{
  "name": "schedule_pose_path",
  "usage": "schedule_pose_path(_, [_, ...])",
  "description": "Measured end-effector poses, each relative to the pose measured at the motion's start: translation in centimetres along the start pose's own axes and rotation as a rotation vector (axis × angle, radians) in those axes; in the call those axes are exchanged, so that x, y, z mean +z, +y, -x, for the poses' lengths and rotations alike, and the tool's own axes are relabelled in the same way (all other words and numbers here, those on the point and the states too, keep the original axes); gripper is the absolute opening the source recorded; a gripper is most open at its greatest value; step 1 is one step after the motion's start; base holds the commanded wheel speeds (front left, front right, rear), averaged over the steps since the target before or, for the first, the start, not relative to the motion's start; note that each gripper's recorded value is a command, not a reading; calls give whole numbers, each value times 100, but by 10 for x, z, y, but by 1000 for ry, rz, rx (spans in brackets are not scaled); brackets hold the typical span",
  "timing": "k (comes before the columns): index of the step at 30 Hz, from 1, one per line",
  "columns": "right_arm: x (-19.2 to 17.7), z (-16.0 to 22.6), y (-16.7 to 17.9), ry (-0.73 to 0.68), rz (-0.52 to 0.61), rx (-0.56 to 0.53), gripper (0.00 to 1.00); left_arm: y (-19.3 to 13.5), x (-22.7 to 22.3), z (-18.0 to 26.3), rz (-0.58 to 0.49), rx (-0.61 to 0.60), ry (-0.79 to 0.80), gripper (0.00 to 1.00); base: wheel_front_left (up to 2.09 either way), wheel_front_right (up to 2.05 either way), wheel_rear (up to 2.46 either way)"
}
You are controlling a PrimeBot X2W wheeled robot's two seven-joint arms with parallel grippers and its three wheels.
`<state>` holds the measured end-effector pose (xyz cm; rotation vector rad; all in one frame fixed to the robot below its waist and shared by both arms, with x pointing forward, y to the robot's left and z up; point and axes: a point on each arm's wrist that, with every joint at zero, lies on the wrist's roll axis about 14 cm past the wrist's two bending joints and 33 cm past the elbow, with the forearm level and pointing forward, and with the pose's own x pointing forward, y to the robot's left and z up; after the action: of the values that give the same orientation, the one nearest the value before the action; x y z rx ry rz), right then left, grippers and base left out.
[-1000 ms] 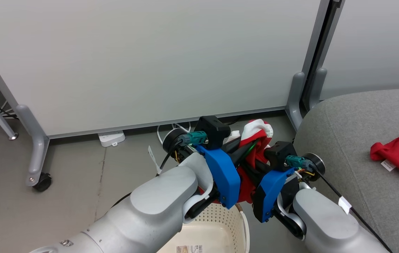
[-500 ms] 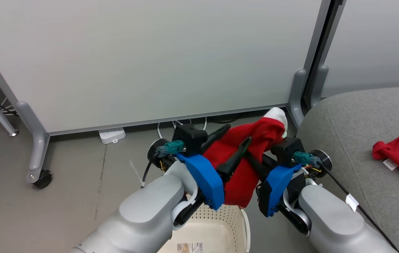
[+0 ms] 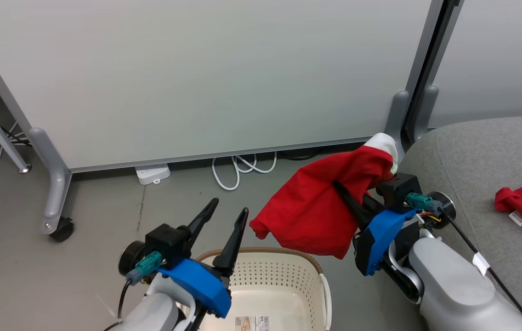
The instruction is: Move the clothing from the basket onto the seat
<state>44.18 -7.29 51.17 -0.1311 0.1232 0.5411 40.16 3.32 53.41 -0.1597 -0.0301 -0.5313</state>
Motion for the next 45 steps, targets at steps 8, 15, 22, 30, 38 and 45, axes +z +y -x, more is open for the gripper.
schedule_pose_path(8, [-2, 5, -4, -1, -11, -22, 0, 20, -16, 30, -15, 96, 7, 100, 0, 0, 0])
schedule_pose_path(15, [-6, 8, -3, 7, -14, -27, 0, 26, -22, 38, -8, 125, 8, 100, 0, 0, 0])
schedule_pose_path(22, [-6, 8, -2, 10, -19, -29, 0, 26, -24, 38, -19, 119, 13, 100, 0, 0, 0])
schedule_pose_path(30, [-8, 9, -1, 17, -26, -31, 0, 26, -28, 36, -21, 114, 22, 100, 0, 0, 0])
schedule_pose_path(38, [-12, 19, -11, 23, -38, -67, 0, 18, -31, 26, -9, 85, 26, 100, 0, 0, 0])
schedule_pose_path(45, [-20, 42, -35, 36, -56, -154, 0, -6, -40, 5, -11, -8, 46, 100, 0, 0, 0])
